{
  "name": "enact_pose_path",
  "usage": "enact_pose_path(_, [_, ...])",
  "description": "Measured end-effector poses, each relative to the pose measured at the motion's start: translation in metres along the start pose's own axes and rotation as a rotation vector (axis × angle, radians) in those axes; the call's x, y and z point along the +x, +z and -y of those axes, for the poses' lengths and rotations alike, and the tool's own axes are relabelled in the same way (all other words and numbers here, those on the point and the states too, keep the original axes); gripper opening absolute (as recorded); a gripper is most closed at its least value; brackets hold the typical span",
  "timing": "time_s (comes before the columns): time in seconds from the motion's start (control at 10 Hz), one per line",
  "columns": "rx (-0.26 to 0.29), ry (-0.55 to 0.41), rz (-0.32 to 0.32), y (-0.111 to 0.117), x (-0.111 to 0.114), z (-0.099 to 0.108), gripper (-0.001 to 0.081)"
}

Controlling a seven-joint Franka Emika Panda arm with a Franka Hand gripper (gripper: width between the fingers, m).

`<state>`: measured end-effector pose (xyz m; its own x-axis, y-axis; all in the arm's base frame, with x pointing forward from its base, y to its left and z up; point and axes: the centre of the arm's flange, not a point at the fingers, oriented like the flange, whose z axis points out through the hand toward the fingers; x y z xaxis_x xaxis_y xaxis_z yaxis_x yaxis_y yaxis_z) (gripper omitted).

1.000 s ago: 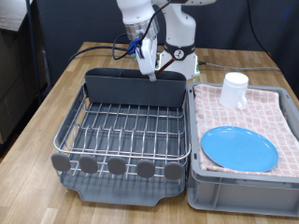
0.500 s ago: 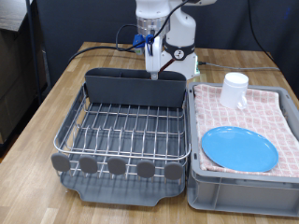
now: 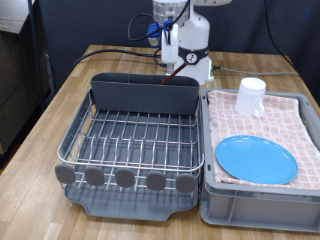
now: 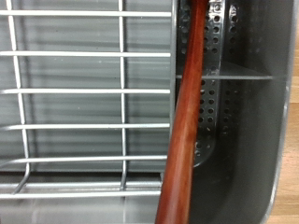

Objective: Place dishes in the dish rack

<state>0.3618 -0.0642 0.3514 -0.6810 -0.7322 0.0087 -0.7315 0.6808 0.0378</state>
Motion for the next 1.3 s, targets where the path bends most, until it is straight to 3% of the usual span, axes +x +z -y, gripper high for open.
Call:
enact_pose_path(0.3, [0.008,-0.04,0.003,-0.022,-0.004,0.003,0.0803])
enact_pose_path(0.5, [-0.001,-0.275,0.013,-0.03,-0.025,0.003,0.0803])
enact_pose_path(0.6, [-0.031,-0.377,-0.004,-0.025,-0.036,0.01,0.0803])
enact_pose_path(0.7, [-0.024,-0.336,0.0,-0.026,-0.035,0.012,0.0803])
enact_pose_path(0.9, [0.032,-0.386,-0.017,-0.031,-0.047,0.013,0.0803])
enact_pose_path(1.3, [0.199,-0.515,-0.004,-0.035,-0.108,0.019,0.0803])
